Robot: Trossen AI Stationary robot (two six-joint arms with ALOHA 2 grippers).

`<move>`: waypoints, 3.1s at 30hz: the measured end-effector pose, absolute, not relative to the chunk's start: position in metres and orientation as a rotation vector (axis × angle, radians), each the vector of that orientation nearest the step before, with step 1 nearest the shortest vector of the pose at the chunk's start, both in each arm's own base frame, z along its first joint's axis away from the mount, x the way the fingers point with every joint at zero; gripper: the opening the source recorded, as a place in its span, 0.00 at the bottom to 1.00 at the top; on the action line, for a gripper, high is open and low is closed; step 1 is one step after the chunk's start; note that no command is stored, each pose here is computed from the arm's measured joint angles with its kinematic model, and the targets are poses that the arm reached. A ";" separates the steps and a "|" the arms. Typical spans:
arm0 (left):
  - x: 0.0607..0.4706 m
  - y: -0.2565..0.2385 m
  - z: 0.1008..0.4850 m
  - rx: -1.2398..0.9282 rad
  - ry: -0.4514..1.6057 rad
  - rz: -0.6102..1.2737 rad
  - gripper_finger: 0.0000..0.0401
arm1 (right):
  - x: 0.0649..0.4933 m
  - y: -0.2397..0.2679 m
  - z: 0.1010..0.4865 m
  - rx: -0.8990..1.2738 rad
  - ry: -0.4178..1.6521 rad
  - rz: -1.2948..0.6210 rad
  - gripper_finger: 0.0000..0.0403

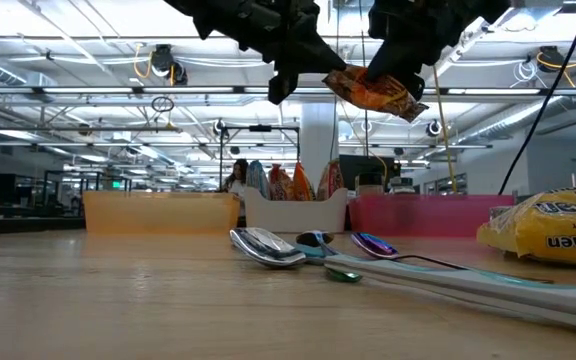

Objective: Pick & Place Food Item
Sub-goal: Put the orange spice bag into the red bin

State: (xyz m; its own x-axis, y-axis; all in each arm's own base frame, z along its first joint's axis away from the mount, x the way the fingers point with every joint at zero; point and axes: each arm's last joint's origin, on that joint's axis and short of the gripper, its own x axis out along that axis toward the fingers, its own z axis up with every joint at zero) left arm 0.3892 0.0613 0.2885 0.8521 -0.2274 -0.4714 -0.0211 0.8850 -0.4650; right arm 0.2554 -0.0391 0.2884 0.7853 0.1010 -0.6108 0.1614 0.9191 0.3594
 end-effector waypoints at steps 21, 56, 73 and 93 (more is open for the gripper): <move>0.315 0.092 0.377 -0.345 0.308 0.075 0.00 | 0.198 -0.068 0.332 0.496 0.144 -0.163 0.56; 0.329 0.088 0.375 -0.332 0.246 0.050 0.00 | 0.204 -0.056 0.263 0.766 -0.397 -0.100 0.30; 0.328 0.093 0.376 -0.333 0.241 0.074 0.05 | 0.203 -0.056 0.265 0.761 -0.422 -0.092 0.00; 0.314 0.137 0.389 -0.399 0.094 0.104 0.58 | 0.200 -0.059 0.277 0.734 -0.460 -0.009 0.00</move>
State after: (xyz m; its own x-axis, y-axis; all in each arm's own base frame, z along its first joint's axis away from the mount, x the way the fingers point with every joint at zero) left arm 0.3138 0.1365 0.3888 0.9903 0.0829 -0.1113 -0.1197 0.9163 -0.3822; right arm 0.2003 -0.0590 0.2772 0.9005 -0.1669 0.4016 -0.1504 0.7470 0.6476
